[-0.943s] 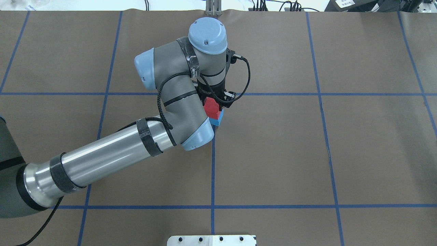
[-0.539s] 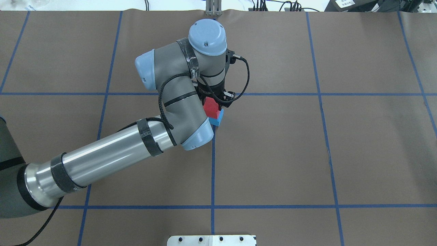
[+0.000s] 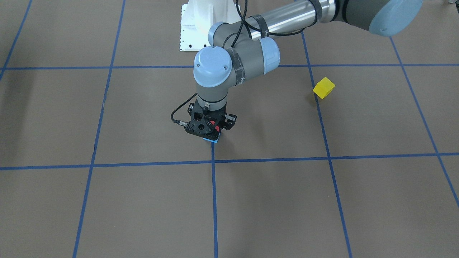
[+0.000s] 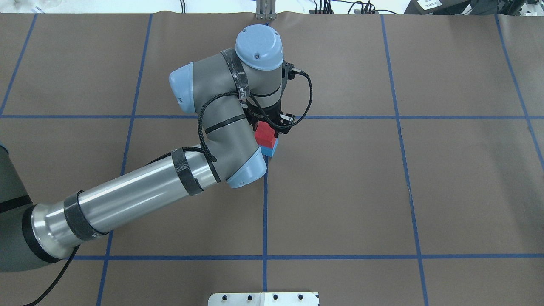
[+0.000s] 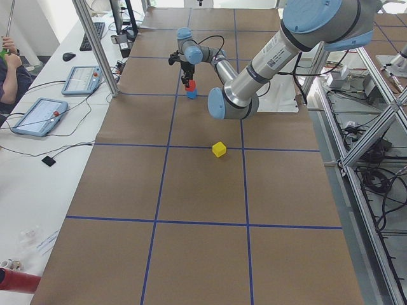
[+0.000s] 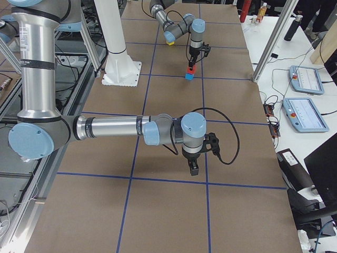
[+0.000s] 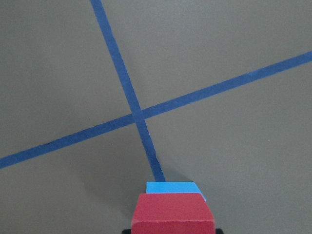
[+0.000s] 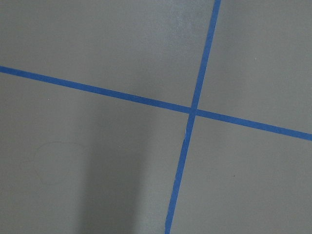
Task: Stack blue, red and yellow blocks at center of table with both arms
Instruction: 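Lower the red cube onto the blue cube and open the left gripper, then move the left gripper from the stack over the yellow cube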
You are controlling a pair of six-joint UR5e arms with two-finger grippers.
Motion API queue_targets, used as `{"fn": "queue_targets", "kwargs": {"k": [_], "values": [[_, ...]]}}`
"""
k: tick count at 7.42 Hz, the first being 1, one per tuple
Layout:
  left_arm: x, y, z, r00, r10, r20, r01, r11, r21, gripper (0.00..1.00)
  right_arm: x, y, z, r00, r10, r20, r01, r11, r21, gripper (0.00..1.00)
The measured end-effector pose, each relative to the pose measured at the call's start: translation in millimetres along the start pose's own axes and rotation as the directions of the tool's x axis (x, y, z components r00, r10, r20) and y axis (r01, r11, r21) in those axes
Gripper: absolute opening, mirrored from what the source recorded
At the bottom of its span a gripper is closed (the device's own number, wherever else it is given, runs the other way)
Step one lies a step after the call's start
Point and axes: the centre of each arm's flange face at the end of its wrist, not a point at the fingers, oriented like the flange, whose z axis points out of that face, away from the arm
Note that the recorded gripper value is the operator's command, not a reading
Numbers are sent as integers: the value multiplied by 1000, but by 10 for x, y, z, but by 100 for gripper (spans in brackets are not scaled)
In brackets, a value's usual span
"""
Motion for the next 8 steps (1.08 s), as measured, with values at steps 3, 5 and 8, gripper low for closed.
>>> {"fn": "queue_targets", "kwargs": {"k": [3, 5, 8], "values": [[106, 64, 48, 1000, 19, -5, -19, 1000, 13, 100, -1, -6, -5, 1000, 0, 0, 0, 1000, 0, 99], [89, 30, -131, 1000, 16, -15, -15, 999, 38, 100, 6, -7, -22, 1000, 2, 0, -2, 1000, 4, 99], [-250, 264, -874, 1000, -2, -18, 3, 997, 74, 100, 14, -20, -70, 1000, 4, 0, -4, 1000, 13, 99]]}}
